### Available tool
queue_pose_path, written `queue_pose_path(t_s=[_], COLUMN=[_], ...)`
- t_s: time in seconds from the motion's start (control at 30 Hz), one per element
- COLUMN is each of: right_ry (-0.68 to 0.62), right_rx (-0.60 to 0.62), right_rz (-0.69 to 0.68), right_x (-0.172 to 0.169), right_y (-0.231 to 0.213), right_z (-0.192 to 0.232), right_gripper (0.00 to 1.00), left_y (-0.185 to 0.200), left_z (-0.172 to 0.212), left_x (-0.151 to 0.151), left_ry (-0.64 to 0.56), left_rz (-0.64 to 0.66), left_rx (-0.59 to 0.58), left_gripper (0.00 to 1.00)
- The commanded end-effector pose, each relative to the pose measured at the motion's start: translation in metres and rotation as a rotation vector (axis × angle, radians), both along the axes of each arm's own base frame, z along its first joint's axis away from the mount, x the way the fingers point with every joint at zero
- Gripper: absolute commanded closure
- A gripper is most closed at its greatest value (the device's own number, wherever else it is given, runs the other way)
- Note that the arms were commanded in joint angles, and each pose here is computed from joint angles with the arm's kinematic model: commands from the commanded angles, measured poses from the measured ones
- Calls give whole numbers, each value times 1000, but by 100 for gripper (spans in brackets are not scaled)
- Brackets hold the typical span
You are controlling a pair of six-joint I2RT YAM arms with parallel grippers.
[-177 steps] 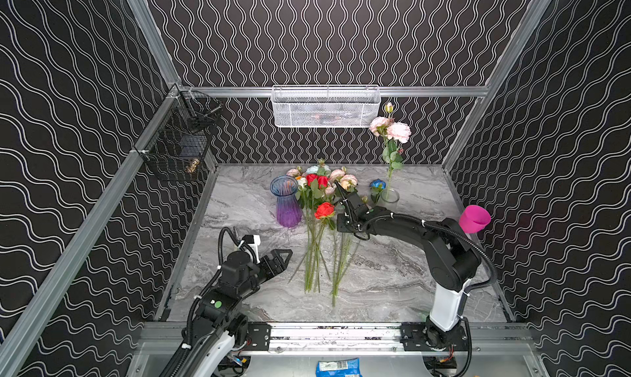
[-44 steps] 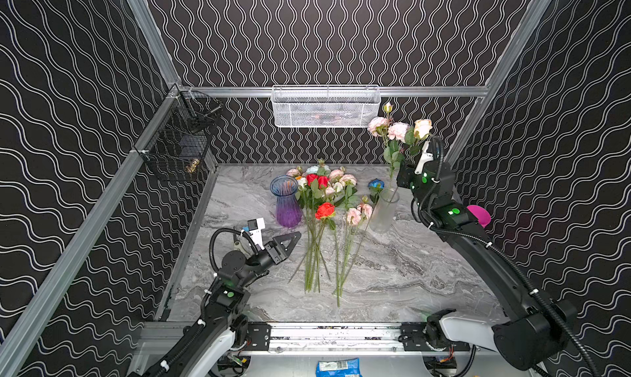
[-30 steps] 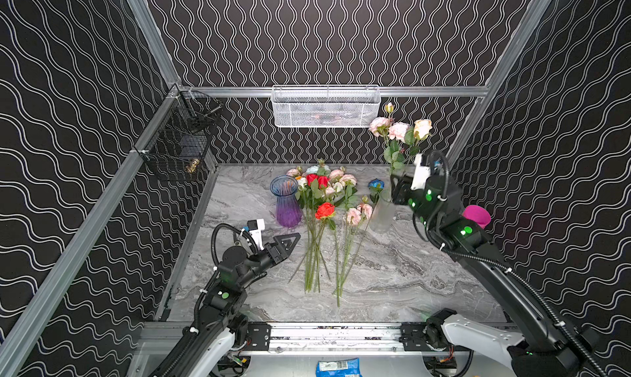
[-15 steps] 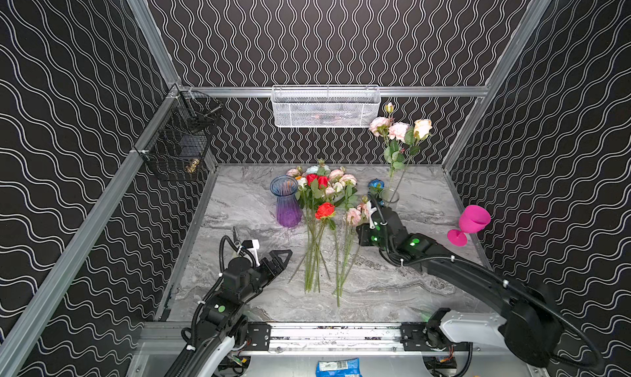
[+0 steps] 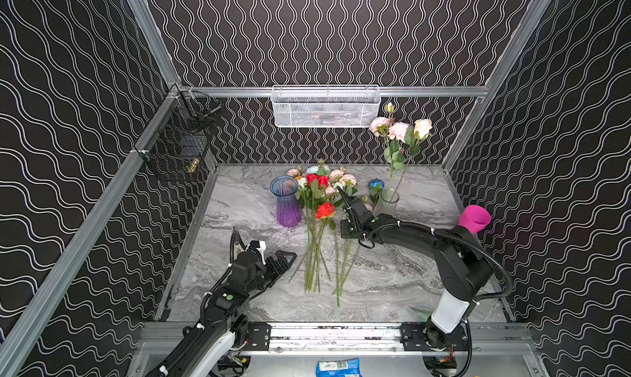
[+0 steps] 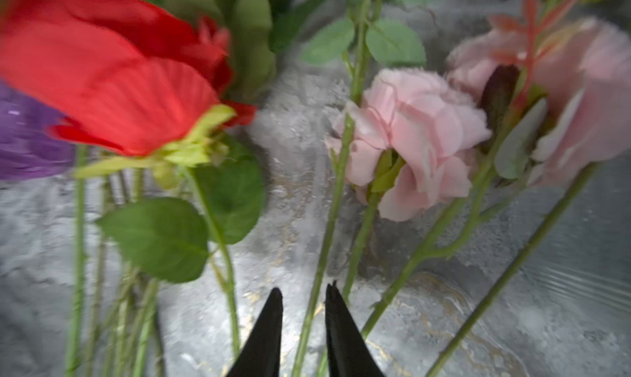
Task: Arrange the flowers into the vase
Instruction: 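Move the right gripper back down and close on a pink rose stem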
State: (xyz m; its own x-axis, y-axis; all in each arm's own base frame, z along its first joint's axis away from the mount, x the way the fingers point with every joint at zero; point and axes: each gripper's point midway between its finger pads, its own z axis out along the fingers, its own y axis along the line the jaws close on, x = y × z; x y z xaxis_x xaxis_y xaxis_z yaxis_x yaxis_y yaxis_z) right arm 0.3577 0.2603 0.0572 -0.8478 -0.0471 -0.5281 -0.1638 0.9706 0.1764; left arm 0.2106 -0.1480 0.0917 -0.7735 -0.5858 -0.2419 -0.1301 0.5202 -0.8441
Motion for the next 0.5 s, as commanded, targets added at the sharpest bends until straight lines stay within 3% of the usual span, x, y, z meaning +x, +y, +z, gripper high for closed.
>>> queue_pose_path(t_s=[0.0,0.17,0.33,0.47], right_ry=[22,72,90,88], right_rx=[-10,-8,75,156], right_rz=[-14,-36,-29,-28], right_x=[1,2,2,4], right_y=[1,0,10,18], right_z=[-9,-29,-23,-5], right_gripper=[75,76,100,100], left_y=[-6,-3,2,7], left_z=[15,9,27,50], left_x=[2,-4,-10,-13], left_ry=[-53,-58,-120,-190], left_rz=[-31,-13,-28,-51], left_rx=[-29,-66,-16,51], left_gripper=[2,3,3,2])
